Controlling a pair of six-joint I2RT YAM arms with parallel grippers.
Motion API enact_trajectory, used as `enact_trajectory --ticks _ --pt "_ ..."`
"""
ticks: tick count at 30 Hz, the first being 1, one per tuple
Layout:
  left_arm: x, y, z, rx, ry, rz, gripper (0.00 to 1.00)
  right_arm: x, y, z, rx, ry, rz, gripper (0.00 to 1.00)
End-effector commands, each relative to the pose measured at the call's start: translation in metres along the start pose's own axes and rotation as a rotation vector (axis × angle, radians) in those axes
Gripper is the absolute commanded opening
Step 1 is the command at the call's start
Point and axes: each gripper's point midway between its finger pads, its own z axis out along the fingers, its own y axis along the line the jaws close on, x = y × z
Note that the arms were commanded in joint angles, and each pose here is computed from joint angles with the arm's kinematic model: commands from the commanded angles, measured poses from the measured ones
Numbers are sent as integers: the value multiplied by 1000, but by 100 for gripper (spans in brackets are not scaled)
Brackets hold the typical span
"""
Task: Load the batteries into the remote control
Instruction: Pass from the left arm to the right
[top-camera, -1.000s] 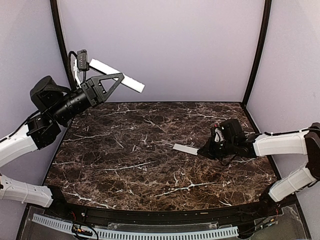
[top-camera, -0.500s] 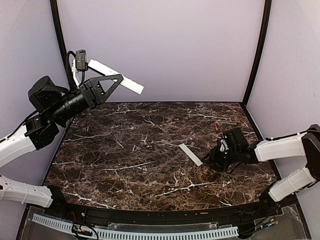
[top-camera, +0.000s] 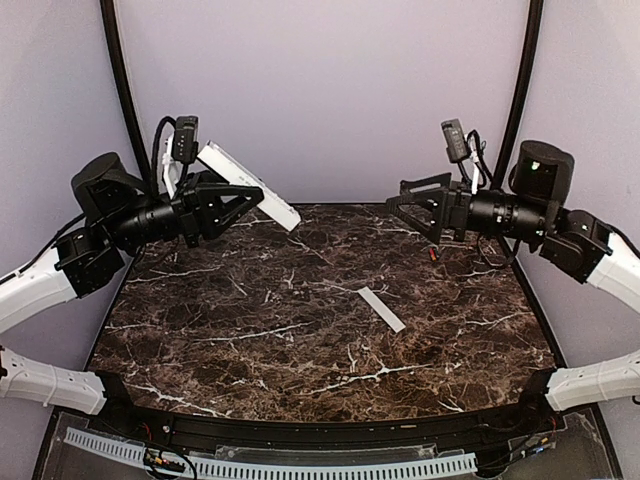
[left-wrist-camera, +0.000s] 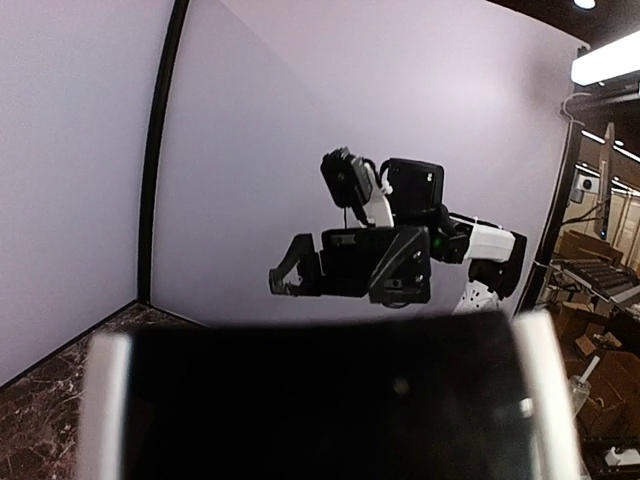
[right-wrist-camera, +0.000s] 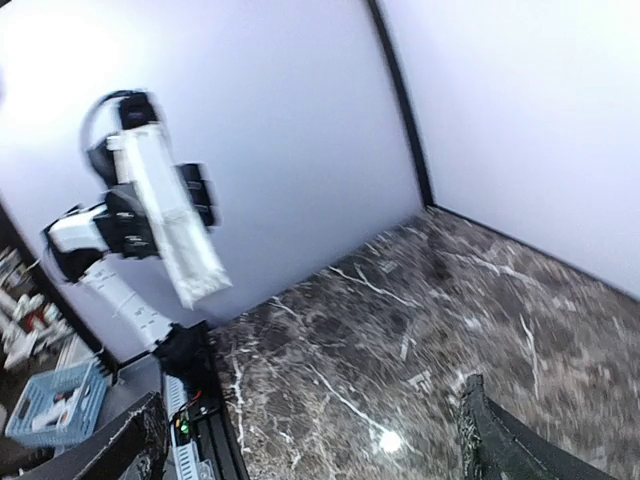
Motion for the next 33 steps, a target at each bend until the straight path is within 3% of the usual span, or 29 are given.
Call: enact_trajectory --ticks 1,12,15,18,22,29,33 --pt "10 -45 -6 236 35 159 0 -6 75 16 -307 27 -278 97" --pt "41 -74 -4 364 122 261 0 17 142 77 -460 154 -479 91" --pt "43 -72 -2 353 129 259 0 23 148 83 -490 176 -486 81" --pt "45 -68 0 333 134 257 0 28 147 88 -481 185 -491 65" --pt "44 -65 3 317 133 256 0 35 146 93 -472 202 -494 53" --pt "43 -57 7 270 134 252 0 44 145 99 -464 236 -497 49" --pt "44 -56 8 265 136 246 0 46 143 101 -450 245 -492 34"
